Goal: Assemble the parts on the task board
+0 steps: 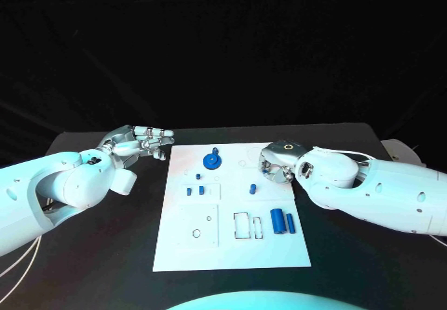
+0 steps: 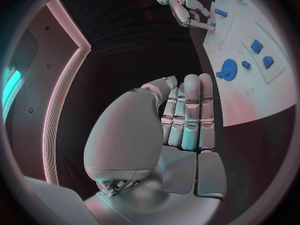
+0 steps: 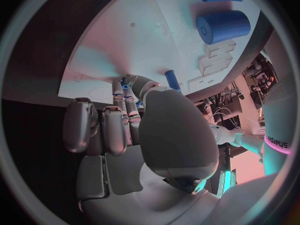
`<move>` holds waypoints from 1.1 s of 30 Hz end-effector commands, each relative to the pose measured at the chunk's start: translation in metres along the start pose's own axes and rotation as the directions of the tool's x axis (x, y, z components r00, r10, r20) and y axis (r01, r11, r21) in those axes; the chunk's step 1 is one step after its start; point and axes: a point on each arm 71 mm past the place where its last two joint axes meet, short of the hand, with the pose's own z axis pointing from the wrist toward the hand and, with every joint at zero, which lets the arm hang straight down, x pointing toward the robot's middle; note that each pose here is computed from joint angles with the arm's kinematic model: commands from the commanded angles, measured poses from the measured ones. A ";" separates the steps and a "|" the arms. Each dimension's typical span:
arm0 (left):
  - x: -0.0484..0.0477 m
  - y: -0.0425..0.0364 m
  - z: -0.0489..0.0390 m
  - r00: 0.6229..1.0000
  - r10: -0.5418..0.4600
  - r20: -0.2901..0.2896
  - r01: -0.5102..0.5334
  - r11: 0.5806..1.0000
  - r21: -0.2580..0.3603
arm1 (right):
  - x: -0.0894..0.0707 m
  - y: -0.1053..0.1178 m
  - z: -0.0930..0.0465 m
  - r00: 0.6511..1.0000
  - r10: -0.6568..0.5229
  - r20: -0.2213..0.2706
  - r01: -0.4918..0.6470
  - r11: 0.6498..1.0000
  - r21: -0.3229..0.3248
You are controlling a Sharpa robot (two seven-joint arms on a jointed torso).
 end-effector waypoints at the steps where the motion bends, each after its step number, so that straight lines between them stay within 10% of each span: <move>1: 0.0025 -0.0010 0.0001 1.000 0.000 -0.027 0.000 1.000 0.001 | 0.003 -0.003 -0.001 1.000 0.004 0.007 -0.004 1.000 0.015; 33: 0.0050 0.0004 0.0055 0.999 0.001 -0.035 -0.001 1.000 -0.003 | -0.039 0.039 -0.033 0.984 0.086 0.154 -0.067 0.990 -0.124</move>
